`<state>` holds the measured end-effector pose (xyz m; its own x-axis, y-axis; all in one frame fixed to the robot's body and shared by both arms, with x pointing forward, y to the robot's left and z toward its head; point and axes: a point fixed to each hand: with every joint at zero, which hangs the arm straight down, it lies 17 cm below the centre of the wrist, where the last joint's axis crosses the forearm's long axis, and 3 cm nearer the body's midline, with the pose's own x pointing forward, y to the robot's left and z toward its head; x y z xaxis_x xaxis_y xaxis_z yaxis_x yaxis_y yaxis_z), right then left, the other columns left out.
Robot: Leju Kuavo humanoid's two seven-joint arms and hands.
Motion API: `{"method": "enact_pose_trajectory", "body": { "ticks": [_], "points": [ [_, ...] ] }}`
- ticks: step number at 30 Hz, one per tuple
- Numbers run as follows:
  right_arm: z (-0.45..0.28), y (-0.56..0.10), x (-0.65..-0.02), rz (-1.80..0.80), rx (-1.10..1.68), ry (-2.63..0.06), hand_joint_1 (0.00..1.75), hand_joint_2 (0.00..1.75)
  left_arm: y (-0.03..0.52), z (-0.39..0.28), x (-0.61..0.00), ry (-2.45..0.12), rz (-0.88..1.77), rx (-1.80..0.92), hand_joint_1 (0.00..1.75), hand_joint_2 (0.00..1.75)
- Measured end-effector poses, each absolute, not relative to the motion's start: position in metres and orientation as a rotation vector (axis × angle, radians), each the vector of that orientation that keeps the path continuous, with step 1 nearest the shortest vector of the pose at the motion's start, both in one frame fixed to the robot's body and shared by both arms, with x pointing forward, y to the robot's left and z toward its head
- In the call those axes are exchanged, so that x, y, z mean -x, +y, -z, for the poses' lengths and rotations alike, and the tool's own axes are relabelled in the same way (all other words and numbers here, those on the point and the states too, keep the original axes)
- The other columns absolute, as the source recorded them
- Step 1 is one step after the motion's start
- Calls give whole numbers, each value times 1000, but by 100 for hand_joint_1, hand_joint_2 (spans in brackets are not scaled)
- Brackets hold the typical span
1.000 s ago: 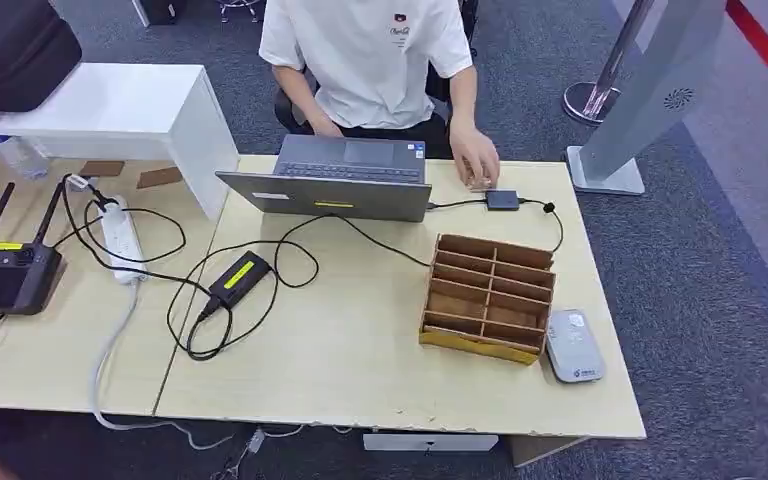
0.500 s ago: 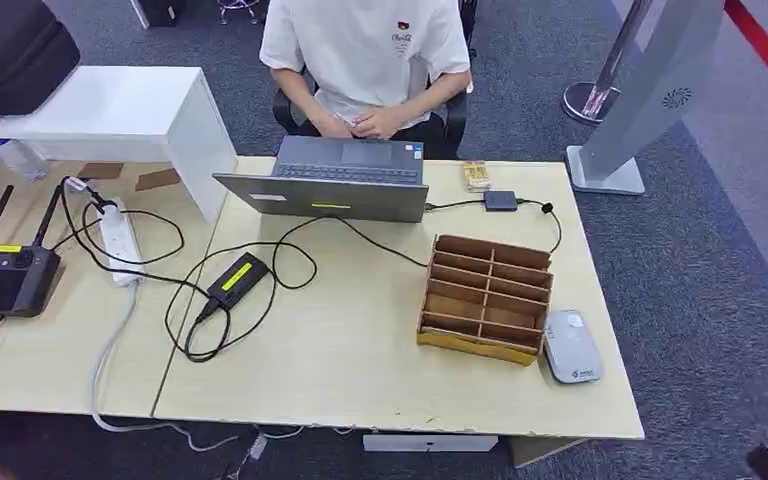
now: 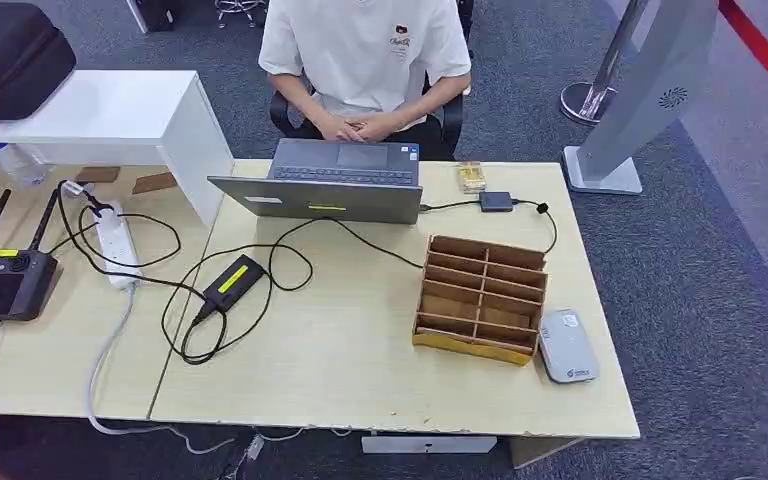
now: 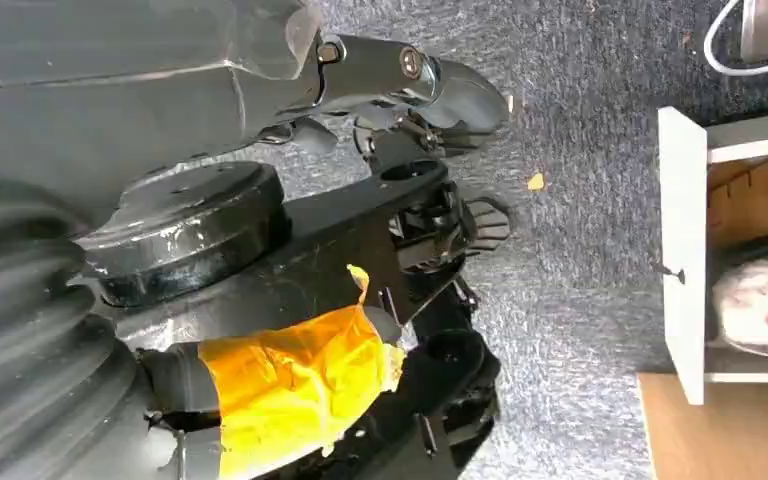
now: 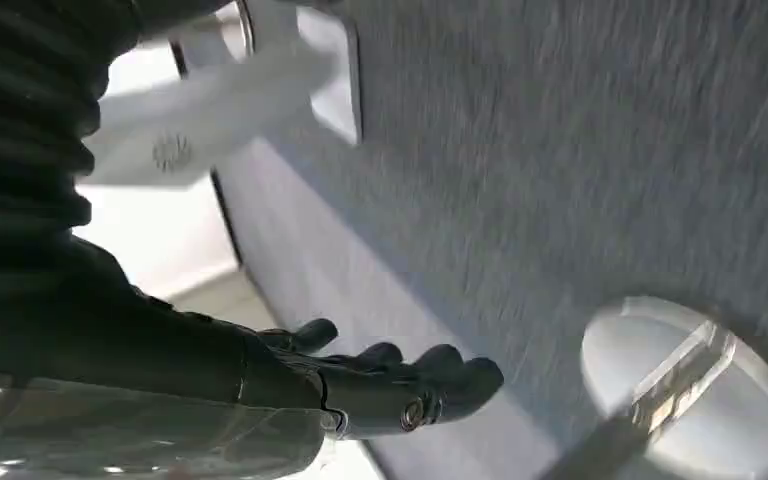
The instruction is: Pass the card to the sensor for recognition and then transmit it.
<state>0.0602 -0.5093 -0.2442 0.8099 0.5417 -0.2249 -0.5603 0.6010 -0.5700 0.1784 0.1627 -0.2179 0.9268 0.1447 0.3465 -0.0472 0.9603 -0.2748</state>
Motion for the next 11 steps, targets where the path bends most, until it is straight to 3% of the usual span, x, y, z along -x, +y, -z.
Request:
{"method": "enact_pose_trajectory", "body": {
  "ticks": [5, 6, 7, 8, 11],
  "points": [
    [267, -433, -46, -603, 523, 39, 0, 175, 162, 219, -178, -362, -121, 261, 0, 175],
    [270, -418, -43, -595, 494, 42, 0, 175, 162, 218, -179, -360, -125, 261, 0, 0],
    [271, -410, -41, -591, 481, 45, 0, 175, 162, 218, -179, -359, -126, 261, 0, 0],
    [273, -399, -40, -589, 463, 43, 0, 175, 162, 218, -180, -359, -129, 260, 0, 175],
    [277, -372, -36, -581, 415, 51, 0, 175, 164, 218, -182, -358, -145, 255, 0, 175]
  ]
}}
